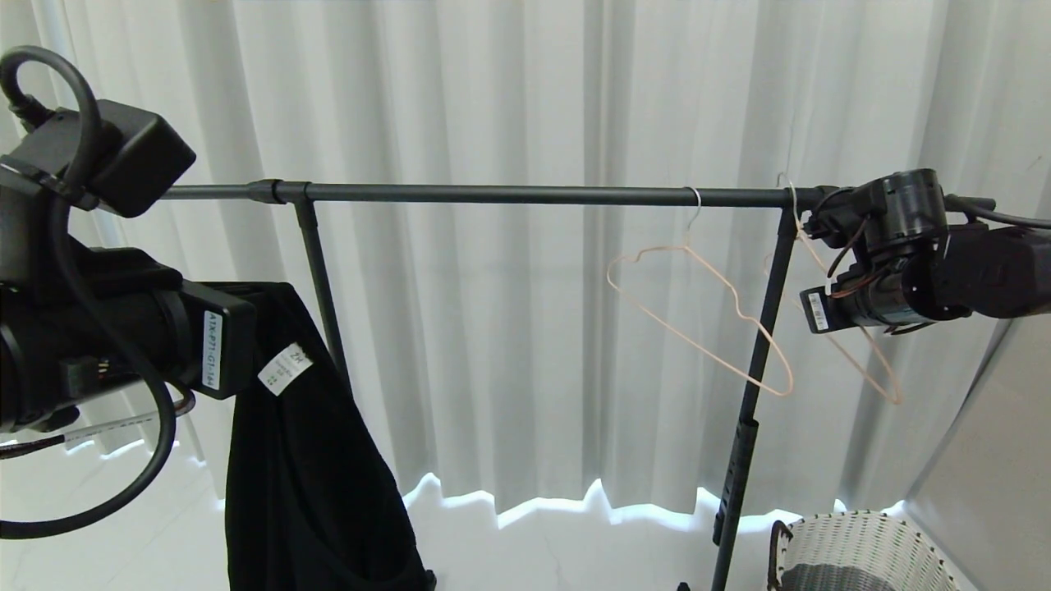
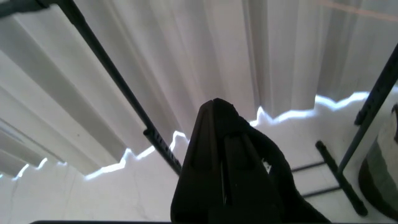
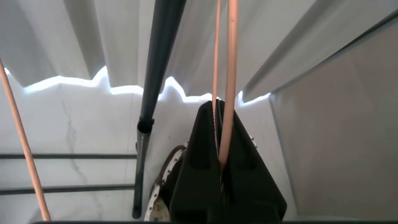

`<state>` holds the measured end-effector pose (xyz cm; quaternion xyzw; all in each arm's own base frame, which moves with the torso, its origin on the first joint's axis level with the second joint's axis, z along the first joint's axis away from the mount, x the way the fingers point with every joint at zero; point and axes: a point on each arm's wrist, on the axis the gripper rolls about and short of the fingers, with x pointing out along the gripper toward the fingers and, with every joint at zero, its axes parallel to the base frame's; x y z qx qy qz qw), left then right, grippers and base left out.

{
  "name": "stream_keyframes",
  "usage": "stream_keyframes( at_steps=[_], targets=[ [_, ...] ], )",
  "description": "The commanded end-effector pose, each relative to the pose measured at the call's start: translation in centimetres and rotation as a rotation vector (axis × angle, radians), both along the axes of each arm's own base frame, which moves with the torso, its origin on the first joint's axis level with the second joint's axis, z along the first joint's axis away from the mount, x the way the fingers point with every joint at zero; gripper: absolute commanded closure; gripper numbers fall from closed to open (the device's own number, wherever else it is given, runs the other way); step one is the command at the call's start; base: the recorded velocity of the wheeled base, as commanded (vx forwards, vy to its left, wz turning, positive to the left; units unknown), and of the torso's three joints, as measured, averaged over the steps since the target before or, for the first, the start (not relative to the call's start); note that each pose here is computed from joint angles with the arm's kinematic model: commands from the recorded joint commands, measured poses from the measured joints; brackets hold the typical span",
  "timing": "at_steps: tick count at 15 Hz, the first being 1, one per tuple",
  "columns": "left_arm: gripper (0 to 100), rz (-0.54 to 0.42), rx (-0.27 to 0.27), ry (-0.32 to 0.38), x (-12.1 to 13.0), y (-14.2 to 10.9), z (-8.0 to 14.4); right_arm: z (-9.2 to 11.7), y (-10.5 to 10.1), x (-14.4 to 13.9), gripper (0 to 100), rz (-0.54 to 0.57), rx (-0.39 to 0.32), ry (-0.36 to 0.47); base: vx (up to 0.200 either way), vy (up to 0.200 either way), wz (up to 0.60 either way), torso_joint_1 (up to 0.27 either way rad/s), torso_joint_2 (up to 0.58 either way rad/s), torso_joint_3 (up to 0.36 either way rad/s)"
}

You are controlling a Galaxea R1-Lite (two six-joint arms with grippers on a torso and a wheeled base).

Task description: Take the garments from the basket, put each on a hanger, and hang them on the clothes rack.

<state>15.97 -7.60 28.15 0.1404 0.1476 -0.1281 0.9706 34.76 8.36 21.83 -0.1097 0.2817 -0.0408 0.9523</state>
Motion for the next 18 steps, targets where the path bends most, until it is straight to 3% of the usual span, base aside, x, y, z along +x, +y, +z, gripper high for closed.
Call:
stream_keyframes(
  at_steps=[1, 7, 18],
  targets=[
    [100, 0.001, -0.003, -0.010, 0.1, -0.1, 0.0, 0.8, 0.1, -0.5, 100, 0.007, 0.006, -0.026, 0.000, 0.000, 0.00, 0.000, 0.00, 0.000],
    [100, 0.000, -0.002, -0.014, 0.2, -0.1, 0.0, 1.7, 0.8, -1.3, 100, 0.037, 0.011, -0.064, 0.000, 0.000, 0.00, 0.000, 0.00, 0.000],
    [100, 0.000, 0.001, -0.015, 0.3, -0.1, 0.0, 3.2, -0.8, -5.6, 100, 0.035, 0.013, -0.071, 0.000, 0.000, 0.00, 0.000, 0.00, 0.000]
  ],
)
